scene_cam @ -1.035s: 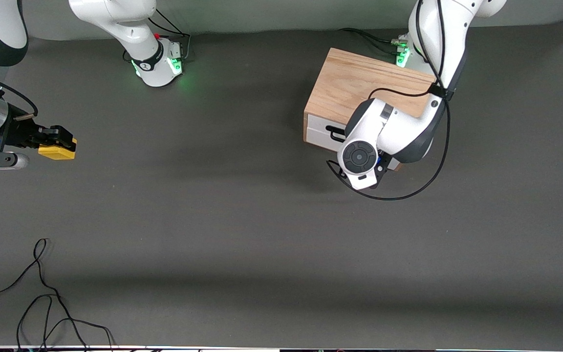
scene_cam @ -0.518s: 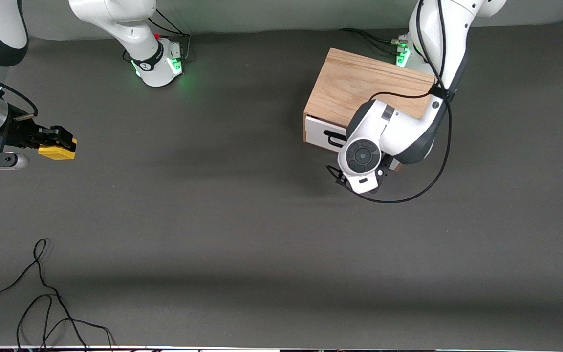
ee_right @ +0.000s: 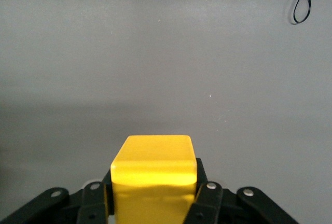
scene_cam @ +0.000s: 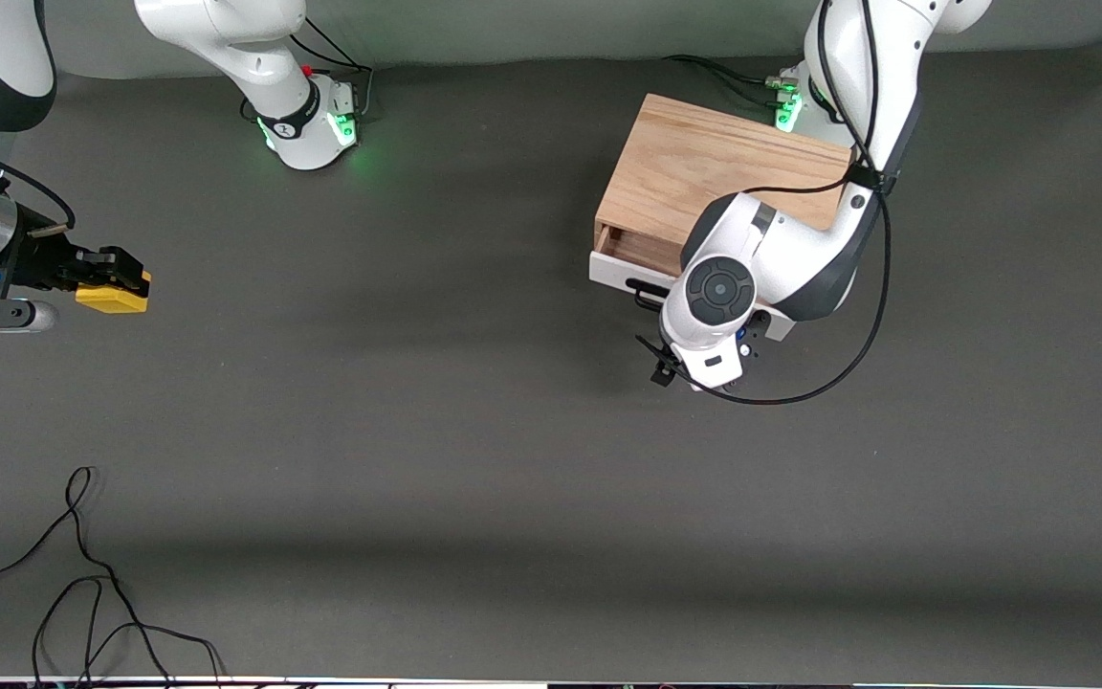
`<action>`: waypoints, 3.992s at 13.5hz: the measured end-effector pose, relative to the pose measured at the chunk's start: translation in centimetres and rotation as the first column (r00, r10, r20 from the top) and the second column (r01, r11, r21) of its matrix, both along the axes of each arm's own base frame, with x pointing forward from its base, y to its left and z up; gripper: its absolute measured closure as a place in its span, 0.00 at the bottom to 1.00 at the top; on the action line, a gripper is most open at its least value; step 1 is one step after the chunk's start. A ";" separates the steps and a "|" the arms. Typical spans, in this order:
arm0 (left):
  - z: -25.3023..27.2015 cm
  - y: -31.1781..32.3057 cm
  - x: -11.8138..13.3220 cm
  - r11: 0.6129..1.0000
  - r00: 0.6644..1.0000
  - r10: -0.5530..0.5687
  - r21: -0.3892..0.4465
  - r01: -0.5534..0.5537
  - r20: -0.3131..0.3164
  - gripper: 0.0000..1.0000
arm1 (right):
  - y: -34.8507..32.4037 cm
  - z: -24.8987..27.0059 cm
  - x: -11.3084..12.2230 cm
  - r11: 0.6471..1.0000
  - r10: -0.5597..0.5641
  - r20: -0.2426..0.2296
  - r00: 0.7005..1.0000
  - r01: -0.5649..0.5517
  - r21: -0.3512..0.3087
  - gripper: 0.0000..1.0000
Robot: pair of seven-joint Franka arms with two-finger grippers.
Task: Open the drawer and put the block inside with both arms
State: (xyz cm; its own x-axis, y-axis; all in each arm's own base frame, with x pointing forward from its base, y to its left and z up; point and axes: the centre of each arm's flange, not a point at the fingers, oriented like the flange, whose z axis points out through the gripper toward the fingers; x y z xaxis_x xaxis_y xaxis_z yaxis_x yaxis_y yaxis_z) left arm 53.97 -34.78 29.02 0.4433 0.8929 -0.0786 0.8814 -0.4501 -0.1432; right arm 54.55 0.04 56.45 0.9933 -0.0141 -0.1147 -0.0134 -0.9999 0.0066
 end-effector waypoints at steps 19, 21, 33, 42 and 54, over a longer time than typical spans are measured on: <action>5.1 0.6 1.6 0.998 0.998 -0.008 0.065 0.012 -0.062 0.00 | -0.1 -1.0 -0.1 1.000 -0.003 -0.017 1.000 0.003 0.000 0.45; 5.0 0.5 1.6 0.998 0.998 -0.009 0.064 0.013 -0.061 0.00 | -0.1 -1.1 -0.1 1.000 -0.003 -0.018 1.000 0.003 0.000 0.45; 0.9 -0.1 2.8 0.998 1.000 -0.017 0.053 0.017 -0.011 0.00 | -0.2 -1.6 -0.1 1.000 -0.003 -0.017 1.000 0.003 0.000 0.45; 3.5 -1.4 5.5 0.999 0.973 -0.030 -0.037 0.039 0.228 0.00 | -0.2 -1.7 -0.1 1.000 -0.004 -0.020 1.000 0.004 0.000 0.45; 30.7 13.9 4.1 0.891 0.890 -0.454 0.021 0.454 0.031 0.00 | 0.4 -1.4 -0.2 1.000 -0.022 -0.014 1.000 0.022 -0.004 0.45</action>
State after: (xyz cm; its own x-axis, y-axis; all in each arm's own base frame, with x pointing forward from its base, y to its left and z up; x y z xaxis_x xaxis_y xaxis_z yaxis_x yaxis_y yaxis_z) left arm 58.05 -20.93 59.71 0.8029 0.5944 -0.0457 0.5857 -0.8008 -0.1252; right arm 54.35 0.43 55.01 0.9911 -0.0361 -0.1282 -0.0351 -0.9993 0.0104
